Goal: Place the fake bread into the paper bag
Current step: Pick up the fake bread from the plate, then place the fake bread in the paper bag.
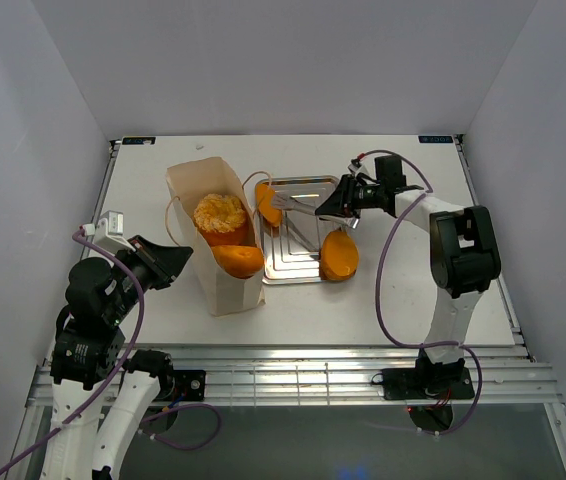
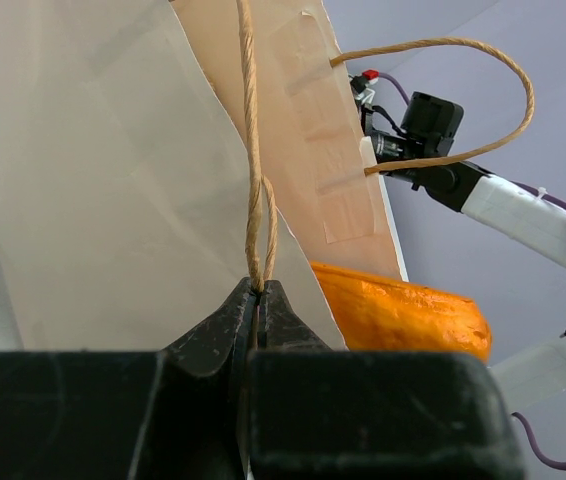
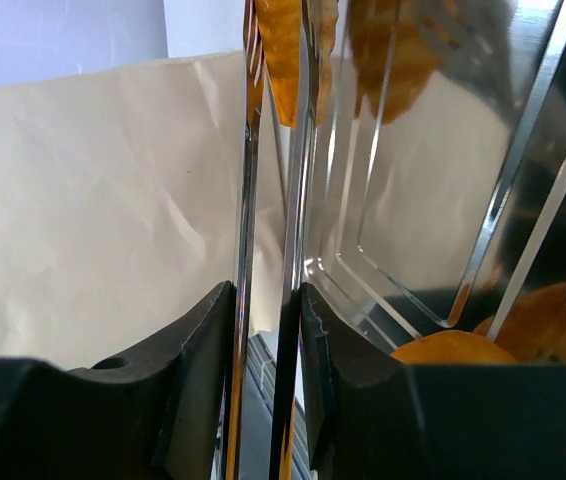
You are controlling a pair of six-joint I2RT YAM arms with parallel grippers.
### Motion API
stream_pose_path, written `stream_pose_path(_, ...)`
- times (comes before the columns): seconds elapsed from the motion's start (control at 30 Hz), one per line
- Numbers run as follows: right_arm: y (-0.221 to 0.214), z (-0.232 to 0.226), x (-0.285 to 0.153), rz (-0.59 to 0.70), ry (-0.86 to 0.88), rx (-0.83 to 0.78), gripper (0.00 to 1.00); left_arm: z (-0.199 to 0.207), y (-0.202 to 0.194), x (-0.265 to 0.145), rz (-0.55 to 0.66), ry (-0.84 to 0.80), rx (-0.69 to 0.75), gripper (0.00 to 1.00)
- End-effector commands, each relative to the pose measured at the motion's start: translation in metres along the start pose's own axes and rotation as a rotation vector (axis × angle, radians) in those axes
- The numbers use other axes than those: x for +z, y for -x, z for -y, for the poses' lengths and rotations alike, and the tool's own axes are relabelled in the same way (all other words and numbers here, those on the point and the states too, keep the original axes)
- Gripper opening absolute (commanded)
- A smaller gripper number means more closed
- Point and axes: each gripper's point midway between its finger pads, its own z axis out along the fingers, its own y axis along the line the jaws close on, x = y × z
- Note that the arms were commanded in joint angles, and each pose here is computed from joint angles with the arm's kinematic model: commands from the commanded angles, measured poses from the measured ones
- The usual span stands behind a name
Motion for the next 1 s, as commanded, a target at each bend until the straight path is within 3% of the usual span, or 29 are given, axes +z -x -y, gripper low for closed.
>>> stream_pose_path(0.0,0.023,-0.065,-0.030,0.095,0.104,-0.145,0.10,0.002,0.003,-0.004,0.008,0.000,0.009,0.00)
stream_pose_path(0.27,0.029,-0.129,-0.080,0.199,0.163,-0.222,0.08,0.003,0.000,-0.003,0.002,-0.013,0.001,0.00)
stream_pose_path(0.53,0.008,-0.253,-0.148,0.300,0.301,-0.441,0.08,0.005,0.001,-0.005,0.003,-0.018,-0.001,0.00)
stream_pose_path(0.77,-0.056,-0.326,-0.165,0.224,0.427,-0.571,0.08,0.006,0.001,-0.004,0.001,-0.025,-0.003,0.00)
stream_pose_path(0.97,-0.101,-0.348,-0.152,0.133,0.475,-0.590,0.09,0.008,0.002,-0.005,0.002,-0.029,-0.004,0.00)
